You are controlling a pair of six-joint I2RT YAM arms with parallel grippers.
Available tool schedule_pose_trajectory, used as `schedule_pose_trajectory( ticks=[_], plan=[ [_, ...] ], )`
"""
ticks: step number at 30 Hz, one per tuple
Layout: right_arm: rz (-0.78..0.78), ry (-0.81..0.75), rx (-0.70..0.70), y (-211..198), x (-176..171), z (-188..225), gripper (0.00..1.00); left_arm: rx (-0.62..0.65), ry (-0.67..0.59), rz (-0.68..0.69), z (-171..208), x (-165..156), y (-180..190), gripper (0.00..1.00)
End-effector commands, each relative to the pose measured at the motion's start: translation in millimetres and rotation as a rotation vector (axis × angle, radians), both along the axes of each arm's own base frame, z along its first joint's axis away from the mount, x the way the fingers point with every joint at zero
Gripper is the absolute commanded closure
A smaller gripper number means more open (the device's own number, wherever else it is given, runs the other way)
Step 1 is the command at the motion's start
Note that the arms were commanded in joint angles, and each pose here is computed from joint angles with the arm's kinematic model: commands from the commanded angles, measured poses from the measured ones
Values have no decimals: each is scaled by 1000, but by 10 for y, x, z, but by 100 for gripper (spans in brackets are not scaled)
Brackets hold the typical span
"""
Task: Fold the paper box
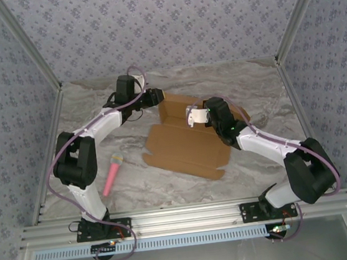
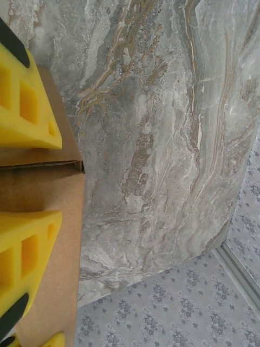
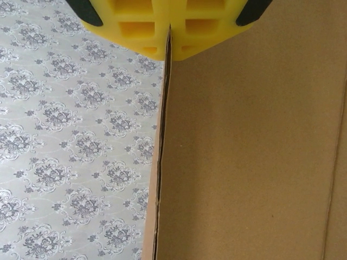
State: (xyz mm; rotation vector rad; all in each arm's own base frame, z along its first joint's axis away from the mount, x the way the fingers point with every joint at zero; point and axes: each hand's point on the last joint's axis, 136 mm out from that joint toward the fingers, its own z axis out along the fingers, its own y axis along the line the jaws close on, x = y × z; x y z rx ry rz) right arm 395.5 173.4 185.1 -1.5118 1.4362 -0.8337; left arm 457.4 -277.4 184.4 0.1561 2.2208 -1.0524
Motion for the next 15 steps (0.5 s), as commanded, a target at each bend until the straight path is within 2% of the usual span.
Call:
schedule_pose_trajectory(
  ticks=[1, 15],
  plan=[
    [8, 65, -63, -4, -35, -232, 100, 8, 100, -14, -308, -106, 10, 71],
    [2, 78, -67, 40, 2, -311, 100, -11, 185, 36, -587, -105, 170, 78]
  ],
)
